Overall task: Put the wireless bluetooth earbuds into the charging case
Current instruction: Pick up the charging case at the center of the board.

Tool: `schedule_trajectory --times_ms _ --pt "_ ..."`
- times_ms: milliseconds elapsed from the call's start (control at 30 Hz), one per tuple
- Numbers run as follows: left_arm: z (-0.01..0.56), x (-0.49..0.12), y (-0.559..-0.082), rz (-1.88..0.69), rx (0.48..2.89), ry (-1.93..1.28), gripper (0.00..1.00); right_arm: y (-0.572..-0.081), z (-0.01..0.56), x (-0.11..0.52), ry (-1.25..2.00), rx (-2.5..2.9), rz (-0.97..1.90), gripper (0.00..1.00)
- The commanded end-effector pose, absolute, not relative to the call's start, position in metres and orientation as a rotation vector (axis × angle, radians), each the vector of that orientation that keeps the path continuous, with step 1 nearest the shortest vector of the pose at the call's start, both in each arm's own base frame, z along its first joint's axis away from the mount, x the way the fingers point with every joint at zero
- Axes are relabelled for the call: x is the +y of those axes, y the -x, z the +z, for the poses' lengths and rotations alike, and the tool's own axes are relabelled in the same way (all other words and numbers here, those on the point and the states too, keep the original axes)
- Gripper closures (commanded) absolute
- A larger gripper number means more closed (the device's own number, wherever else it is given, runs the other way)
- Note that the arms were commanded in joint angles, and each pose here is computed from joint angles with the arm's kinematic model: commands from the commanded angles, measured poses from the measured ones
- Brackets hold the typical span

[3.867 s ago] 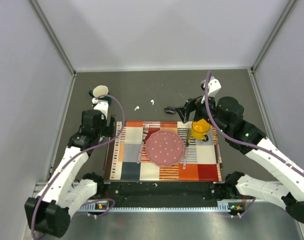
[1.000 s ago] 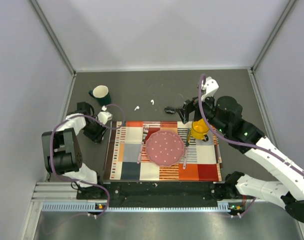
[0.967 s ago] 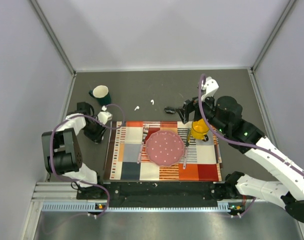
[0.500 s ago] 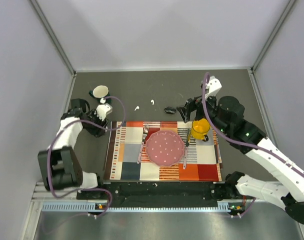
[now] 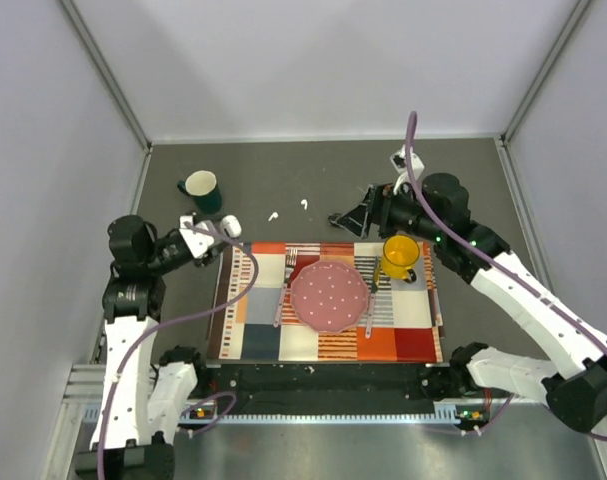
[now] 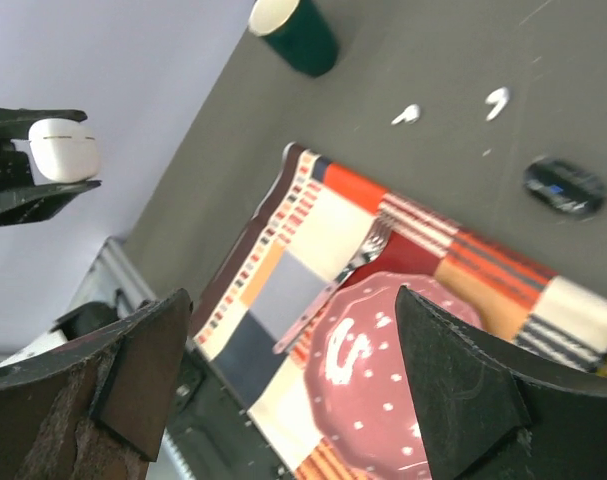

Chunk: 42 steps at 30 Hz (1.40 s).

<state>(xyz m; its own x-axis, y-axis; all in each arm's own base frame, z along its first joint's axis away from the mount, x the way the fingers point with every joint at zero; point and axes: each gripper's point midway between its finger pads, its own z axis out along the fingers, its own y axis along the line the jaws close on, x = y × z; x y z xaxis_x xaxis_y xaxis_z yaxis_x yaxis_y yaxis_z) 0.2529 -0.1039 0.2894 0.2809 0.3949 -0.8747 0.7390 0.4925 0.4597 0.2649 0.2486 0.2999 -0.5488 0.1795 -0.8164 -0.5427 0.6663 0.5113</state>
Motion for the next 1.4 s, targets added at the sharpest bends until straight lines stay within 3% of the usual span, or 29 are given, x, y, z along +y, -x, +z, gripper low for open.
schedule_trajectory --times_ms 0,200,867,1367 --pt "0.309 -0.138 -0.231 -0.417 1.173 -1.173 1.0 -0.247 0.344 0.277 0.343 1.85 1.245 0.2" --pt "0.298 -0.184 -0.217 -0.491 1.142 -1.249 1.0 -0.227 0.35 0.308 0.467 1.828 1.352 0.23" --pt "0.293 -0.246 -0.234 -0.419 1.181 -1.253 1.0 -0.222 0.316 0.342 0.534 1.972 1.178 0.28" --pt "0.295 -0.259 -0.233 -0.427 1.158 -1.264 1.0 -0.222 0.298 0.351 0.58 2.021 1.161 0.43"
